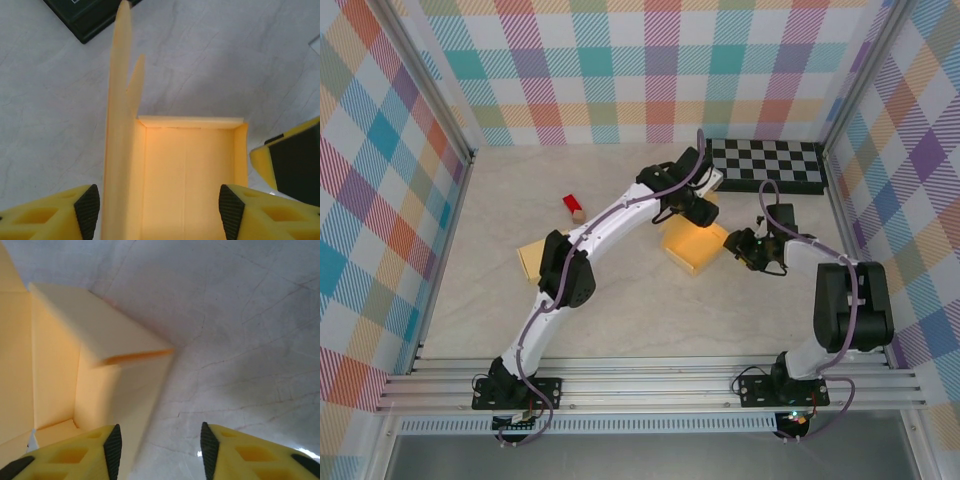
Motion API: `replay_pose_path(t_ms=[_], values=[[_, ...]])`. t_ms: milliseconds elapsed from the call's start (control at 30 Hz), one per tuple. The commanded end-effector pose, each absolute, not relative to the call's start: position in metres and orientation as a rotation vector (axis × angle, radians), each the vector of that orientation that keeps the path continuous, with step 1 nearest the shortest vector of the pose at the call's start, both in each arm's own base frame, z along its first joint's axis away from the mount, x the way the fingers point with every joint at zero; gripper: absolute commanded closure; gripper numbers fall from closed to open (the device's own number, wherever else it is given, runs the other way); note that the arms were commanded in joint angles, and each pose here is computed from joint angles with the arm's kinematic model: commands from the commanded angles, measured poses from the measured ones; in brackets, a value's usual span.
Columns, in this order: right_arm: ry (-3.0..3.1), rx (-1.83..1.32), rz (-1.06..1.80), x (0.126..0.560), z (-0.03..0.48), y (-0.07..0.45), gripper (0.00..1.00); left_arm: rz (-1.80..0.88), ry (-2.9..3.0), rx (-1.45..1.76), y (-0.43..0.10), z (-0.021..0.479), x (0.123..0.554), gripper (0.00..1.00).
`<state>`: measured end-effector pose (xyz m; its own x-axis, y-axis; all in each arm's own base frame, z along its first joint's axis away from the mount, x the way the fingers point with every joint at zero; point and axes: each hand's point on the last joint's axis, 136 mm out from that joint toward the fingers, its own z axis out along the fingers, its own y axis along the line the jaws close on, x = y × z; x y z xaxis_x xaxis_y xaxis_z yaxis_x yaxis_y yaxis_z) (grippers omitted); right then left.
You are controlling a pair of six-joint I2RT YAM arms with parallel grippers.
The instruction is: Fold the paper box
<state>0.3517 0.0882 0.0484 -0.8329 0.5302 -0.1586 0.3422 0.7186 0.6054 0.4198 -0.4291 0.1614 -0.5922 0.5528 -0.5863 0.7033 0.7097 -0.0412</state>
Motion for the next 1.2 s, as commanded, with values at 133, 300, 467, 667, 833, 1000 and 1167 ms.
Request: replay_pose_path(t_ms=[133,300,467,667,833,1000,1167], values=[[2.517,0.502,0.867,0.391,0.073,0.095,0.62,-0.364,2.403,1.071,-0.427,0.149,0.405,0.72],[2.507,0.431,0.891,0.399,0.08,0.099,0.62,-0.394,2.41,1.087,-0.429,0.147,0.401,0.89],[2.528,0.44,0.894,0.399,0.075,0.1,0.62,-0.416,2.405,1.069,-0.431,0.152,0.4,0.91],[2.502,0.412,0.972,0.401,0.079,0.109,0.66,-0.505,2.371,1.152,-0.446,0.159,0.381,1.0],[2.5,0.395,0.977,0.401,0.078,0.11,0.67,-0.611,2.321,1.296,-0.466,0.163,0.346,1.0],[2.528,0.415,0.964,0.398,0.069,0.109,0.67,-0.591,2.313,1.37,-0.471,0.155,0.332,1.0],[2.585,0.398,0.817,0.378,0.067,0.094,0.6,-0.279,2.338,1.395,-0.439,0.14,0.35,1.0]])
